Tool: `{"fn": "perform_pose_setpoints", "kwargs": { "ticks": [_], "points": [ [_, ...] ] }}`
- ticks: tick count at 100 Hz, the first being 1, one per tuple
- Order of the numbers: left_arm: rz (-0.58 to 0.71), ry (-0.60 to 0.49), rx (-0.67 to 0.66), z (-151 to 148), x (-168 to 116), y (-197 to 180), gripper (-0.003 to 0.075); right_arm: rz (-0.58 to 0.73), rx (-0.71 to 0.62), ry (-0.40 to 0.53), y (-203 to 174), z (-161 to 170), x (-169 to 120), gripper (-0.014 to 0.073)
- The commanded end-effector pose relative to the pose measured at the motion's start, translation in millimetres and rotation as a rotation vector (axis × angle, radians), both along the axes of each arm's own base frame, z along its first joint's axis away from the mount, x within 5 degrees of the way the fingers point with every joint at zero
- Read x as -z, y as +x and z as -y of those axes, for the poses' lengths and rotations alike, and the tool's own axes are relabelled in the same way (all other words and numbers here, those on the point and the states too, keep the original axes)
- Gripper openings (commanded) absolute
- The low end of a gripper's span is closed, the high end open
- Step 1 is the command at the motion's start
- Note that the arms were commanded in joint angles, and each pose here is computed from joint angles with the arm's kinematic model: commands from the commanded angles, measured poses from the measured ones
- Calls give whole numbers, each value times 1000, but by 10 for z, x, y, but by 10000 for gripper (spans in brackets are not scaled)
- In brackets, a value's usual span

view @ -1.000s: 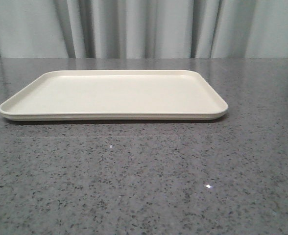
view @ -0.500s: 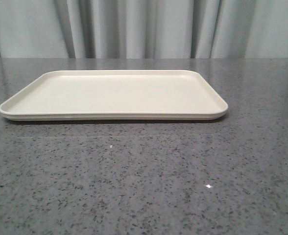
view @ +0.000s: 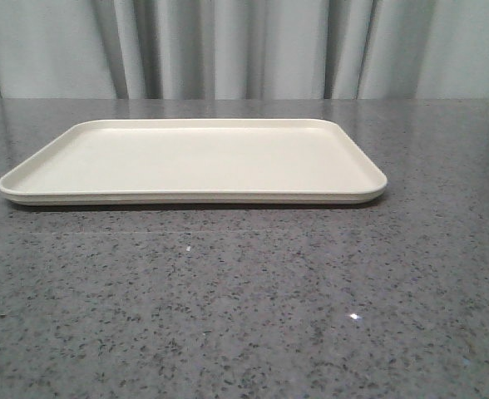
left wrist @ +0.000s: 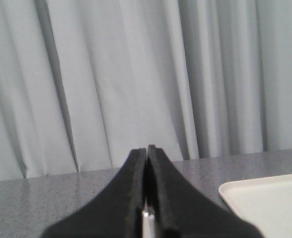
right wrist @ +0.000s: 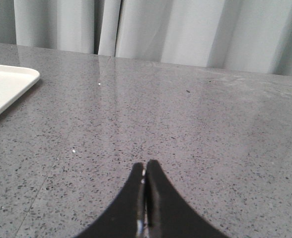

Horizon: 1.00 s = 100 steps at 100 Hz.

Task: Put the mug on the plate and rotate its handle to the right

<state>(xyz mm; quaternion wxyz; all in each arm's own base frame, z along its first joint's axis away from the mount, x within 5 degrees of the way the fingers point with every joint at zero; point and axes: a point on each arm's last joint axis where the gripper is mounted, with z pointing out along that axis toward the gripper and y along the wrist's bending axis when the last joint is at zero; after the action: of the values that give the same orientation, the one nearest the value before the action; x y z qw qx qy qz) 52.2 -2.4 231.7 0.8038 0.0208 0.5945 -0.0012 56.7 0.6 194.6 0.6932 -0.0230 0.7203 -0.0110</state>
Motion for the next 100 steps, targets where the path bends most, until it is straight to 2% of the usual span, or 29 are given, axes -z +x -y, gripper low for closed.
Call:
{"fn": "perform_pose_setpoints", "kwargs": {
  "ticks": [1,31,41,63,72,85,100],
  "points": [
    [98,-33,12,0,-48,-50,-20,96,-8,-11,-16,-6,-82,-109],
    [82,-35,12,0,-35,-45,-20,96,-8,-10,-16,-6,-82,-109],
    [89,-77,15,-11,-41,-47,-20,99,-8,-10,-16,-6,-84,-109],
    [82,-355,57,-59,-40,-46,-20,210,-16,-3,-28,-14,-185,-109],
    [83,-426,67,-72,-48,-47,-20,225,-19,46,-30,-13,-200,-109],
    [91,-446,73,-75,-87,-57,-20,252,-24,168,-36,-7,-229,-109],
    [96,-445,83,-68,-194,-84,-20,268,-25,193,-53,-5,-311,-109]
  ]
}}
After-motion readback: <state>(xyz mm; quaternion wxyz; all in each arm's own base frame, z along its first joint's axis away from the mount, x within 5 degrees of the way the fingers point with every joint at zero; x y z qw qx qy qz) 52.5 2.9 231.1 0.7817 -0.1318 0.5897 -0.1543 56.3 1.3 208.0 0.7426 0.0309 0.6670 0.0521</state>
